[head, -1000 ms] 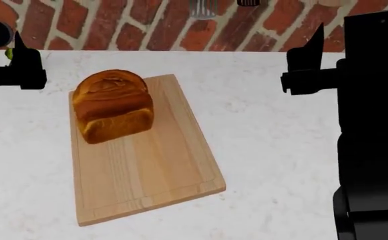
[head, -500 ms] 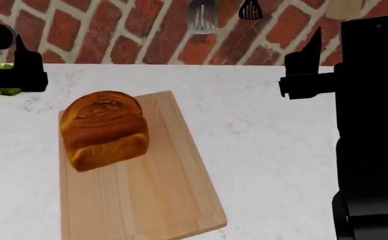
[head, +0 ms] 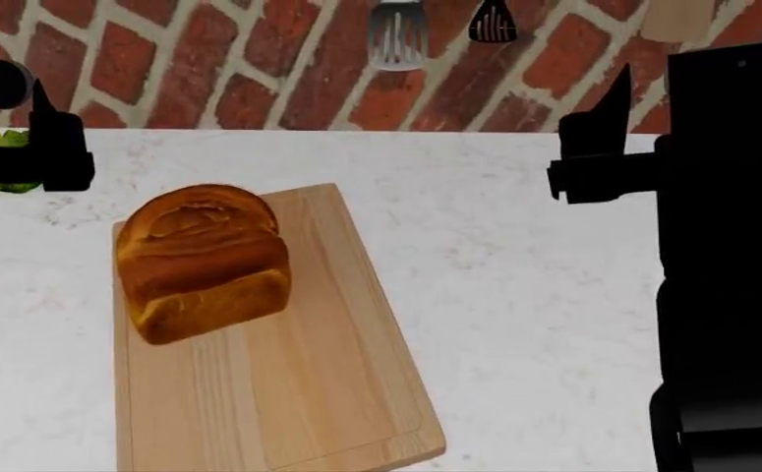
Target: Pick up the wedge of cheese and place it on the slice of bread to prepare a simple cheese on bread dish.
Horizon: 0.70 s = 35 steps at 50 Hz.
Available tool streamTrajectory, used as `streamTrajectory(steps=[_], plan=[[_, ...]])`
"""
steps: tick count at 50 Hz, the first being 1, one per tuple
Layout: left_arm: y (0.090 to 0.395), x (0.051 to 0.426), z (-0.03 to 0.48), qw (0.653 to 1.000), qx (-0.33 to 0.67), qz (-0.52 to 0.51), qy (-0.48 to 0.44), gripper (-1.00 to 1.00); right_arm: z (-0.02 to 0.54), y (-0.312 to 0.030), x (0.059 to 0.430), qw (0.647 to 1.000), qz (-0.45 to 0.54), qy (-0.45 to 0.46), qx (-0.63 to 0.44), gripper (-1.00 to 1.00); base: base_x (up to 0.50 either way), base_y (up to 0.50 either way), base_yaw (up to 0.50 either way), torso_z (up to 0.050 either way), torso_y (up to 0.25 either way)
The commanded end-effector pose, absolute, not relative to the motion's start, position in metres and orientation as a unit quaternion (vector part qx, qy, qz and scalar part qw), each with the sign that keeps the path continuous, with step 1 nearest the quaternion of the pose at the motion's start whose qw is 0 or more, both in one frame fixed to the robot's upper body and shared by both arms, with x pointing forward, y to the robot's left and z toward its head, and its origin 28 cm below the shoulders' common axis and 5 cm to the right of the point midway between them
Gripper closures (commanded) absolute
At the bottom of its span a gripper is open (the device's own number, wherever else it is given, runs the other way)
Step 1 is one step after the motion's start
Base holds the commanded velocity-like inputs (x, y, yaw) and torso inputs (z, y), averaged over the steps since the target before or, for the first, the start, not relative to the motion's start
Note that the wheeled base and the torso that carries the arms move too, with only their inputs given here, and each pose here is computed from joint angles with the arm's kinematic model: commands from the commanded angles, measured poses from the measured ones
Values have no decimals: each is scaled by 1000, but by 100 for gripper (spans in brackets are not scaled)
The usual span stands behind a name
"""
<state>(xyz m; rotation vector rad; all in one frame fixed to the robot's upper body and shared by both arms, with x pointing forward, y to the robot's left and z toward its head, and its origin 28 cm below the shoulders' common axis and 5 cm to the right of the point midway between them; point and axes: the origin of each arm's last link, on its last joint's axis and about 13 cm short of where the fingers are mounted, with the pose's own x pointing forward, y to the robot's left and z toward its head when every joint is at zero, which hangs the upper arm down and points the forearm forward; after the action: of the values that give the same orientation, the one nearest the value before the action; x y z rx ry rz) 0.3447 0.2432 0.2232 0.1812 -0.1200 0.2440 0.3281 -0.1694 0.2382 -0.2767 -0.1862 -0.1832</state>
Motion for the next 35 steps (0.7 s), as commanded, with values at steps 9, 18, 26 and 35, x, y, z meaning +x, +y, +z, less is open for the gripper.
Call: streamTrajectory(steps=[9, 18, 26, 35], plan=[[242, 332, 214, 989, 94, 107, -51, -100, 235, -168, 327, 983, -88, -89, -133, -100, 0, 0, 0, 0, 0], [246, 301, 207, 986, 113, 115, -36, -100, 232, -169, 327, 984, -89, -84, -127, -100, 0, 0, 0, 0, 0], [245, 274, 212, 977, 164, 129, -52, -100, 228, -169, 328, 985, -87, -76, -129, -100, 0, 0, 0, 0, 0], [260, 254, 202, 980, 153, 125, -29, -100, 225, -167, 331, 986, -82, -74, -128, -100, 0, 0, 0, 0, 0]])
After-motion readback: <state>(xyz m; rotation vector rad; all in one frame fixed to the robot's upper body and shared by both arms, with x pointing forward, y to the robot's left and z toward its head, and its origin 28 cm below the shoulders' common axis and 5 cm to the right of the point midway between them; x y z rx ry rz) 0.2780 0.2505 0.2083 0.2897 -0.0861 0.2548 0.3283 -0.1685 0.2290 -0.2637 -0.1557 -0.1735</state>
